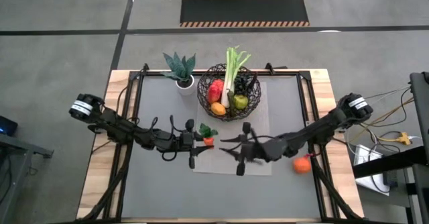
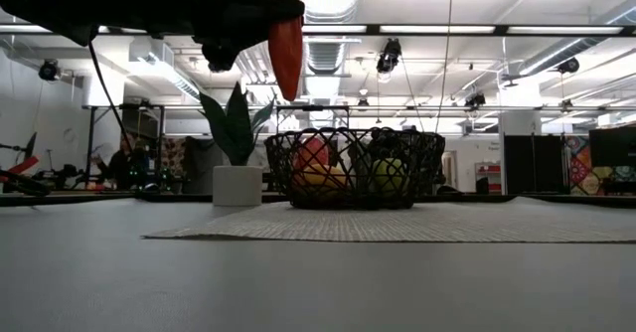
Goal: Build produce basket
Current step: Put the orange carrot into the black wire basket
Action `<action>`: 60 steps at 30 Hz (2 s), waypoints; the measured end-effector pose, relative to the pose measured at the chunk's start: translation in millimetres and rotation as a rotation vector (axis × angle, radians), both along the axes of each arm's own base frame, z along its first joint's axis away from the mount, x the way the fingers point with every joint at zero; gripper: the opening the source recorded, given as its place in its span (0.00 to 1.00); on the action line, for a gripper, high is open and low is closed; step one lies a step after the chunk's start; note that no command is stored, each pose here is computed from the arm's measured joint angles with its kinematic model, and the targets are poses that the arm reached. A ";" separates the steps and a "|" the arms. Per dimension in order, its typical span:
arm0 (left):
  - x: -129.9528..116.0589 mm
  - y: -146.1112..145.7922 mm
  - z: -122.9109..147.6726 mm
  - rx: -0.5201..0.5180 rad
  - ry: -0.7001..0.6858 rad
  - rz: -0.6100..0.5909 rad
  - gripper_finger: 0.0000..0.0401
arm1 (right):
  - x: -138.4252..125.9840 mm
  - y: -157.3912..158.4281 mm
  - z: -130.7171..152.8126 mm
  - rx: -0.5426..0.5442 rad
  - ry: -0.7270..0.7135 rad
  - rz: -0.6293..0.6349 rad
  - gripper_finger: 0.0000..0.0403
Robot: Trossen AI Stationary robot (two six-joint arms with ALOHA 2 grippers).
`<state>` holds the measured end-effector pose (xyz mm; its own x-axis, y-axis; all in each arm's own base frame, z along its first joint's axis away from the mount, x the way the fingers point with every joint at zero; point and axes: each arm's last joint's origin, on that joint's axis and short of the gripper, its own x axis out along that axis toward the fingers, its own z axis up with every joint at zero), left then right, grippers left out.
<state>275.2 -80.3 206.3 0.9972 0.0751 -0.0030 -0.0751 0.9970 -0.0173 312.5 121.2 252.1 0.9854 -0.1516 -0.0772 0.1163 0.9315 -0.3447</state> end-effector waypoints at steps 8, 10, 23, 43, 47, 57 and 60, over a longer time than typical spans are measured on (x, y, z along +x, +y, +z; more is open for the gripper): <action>0.0 -0.2 -0.2 0.000 0.001 -0.001 0.21 | 1.3 -12.1 -6.4 0.249 -0.062 -0.052 0.43; 0.0 -0.2 -0.2 0.000 0.000 -0.001 0.21 | 5.9 -14.9 -5.6 0.275 -0.052 -0.069 0.50; 0.7 -0.2 -1.7 0.003 0.005 0.000 0.21 | 36.5 -19.7 -6.9 0.298 -0.040 -0.075 0.77; 0.8 -0.5 -1.4 0.001 0.004 -0.001 0.31 | 43.5 -19.3 -4.4 0.304 -0.046 -0.049 0.20; 0.8 -0.5 -1.2 0.000 0.002 -0.001 0.37 | 43.5 -19.3 -4.7 0.304 -0.043 -0.048 0.23; -5.8 2.1 5.1 0.095 0.053 -0.002 0.62 | 36.4 -21.9 9.7 0.308 -0.068 -0.053 0.24; -14.0 5.3 13.1 0.144 0.089 -0.005 0.64 | 30.2 -26.0 20.7 0.298 -0.082 -0.084 0.24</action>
<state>261.2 -75.0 219.5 0.9938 0.0766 -0.0805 -0.0655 0.9890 0.1326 342.7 95.1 272.8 0.9752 -0.2152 -0.0513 0.2130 0.9760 -0.0448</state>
